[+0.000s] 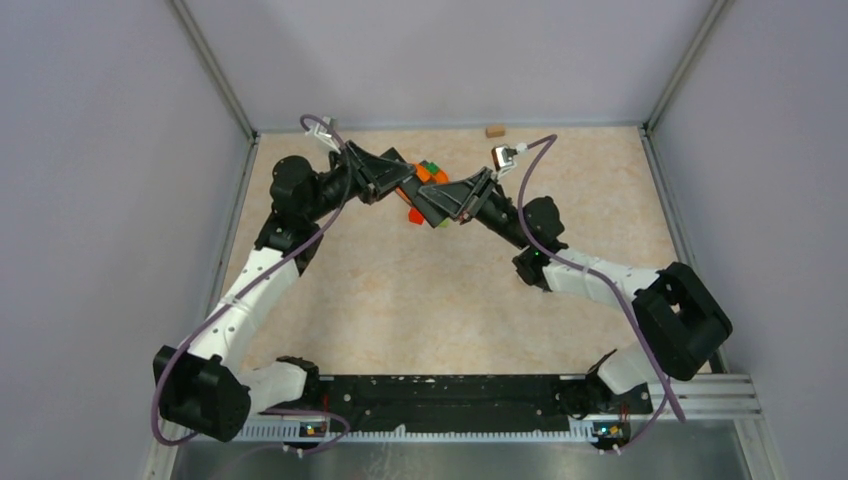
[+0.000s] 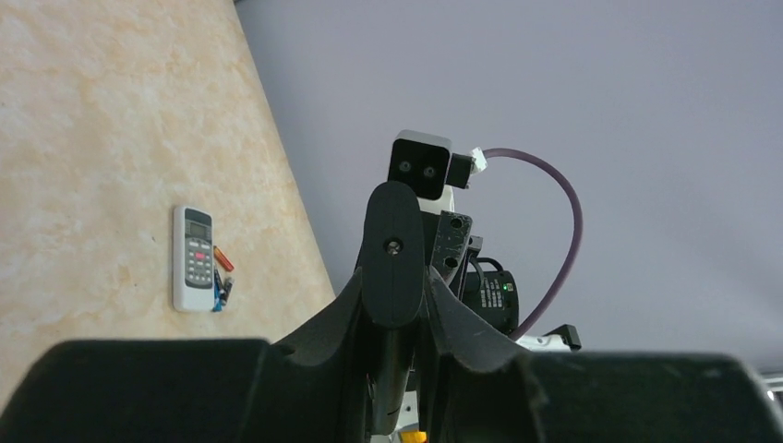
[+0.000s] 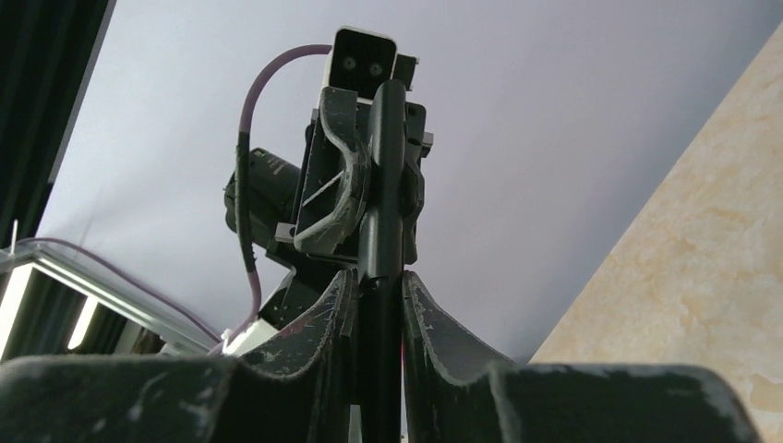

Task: Load the batteries into the remote control
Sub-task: Remove the battery cover from the remote control, then place the battery cover at the center of the board.

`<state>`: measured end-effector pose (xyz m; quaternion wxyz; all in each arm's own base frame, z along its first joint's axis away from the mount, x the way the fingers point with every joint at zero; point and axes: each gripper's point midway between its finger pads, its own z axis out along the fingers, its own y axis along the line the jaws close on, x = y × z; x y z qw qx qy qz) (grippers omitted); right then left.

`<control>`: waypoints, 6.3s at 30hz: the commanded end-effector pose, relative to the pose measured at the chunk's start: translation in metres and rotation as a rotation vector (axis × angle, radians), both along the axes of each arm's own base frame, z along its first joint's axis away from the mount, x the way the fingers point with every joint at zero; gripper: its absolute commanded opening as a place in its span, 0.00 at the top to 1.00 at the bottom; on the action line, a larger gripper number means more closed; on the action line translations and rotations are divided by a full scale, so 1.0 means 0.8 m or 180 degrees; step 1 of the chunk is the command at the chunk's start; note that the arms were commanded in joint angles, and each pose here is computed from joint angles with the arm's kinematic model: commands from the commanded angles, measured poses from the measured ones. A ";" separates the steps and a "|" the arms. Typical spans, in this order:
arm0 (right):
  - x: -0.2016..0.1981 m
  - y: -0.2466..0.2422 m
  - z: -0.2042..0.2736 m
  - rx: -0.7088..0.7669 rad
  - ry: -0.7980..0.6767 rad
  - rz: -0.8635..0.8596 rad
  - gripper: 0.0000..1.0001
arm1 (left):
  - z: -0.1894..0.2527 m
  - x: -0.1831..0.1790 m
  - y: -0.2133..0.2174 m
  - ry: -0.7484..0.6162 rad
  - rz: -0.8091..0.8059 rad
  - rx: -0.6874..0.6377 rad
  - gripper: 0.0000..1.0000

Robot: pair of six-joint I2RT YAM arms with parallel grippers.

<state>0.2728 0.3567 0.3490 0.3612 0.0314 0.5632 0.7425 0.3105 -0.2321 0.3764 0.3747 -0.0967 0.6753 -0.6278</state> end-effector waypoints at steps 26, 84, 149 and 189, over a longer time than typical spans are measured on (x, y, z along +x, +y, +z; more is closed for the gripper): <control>0.002 -0.016 -0.032 -0.0137 0.0392 0.0008 0.24 | 0.008 0.027 0.017 -0.0595 0.0288 0.0166 1.00; 0.002 -0.012 -0.062 -0.0518 0.1214 0.0076 0.72 | -0.040 0.046 0.022 -0.0670 0.0411 0.0655 1.00; 0.020 -0.051 -0.171 -0.1297 0.1358 -0.0657 1.00 | -0.159 0.076 0.115 0.0074 0.1633 0.1751 1.00; 0.009 -0.293 -0.300 -0.4460 0.1814 -0.2049 0.75 | -0.098 -0.012 0.035 -0.0643 0.0128 0.1285 1.00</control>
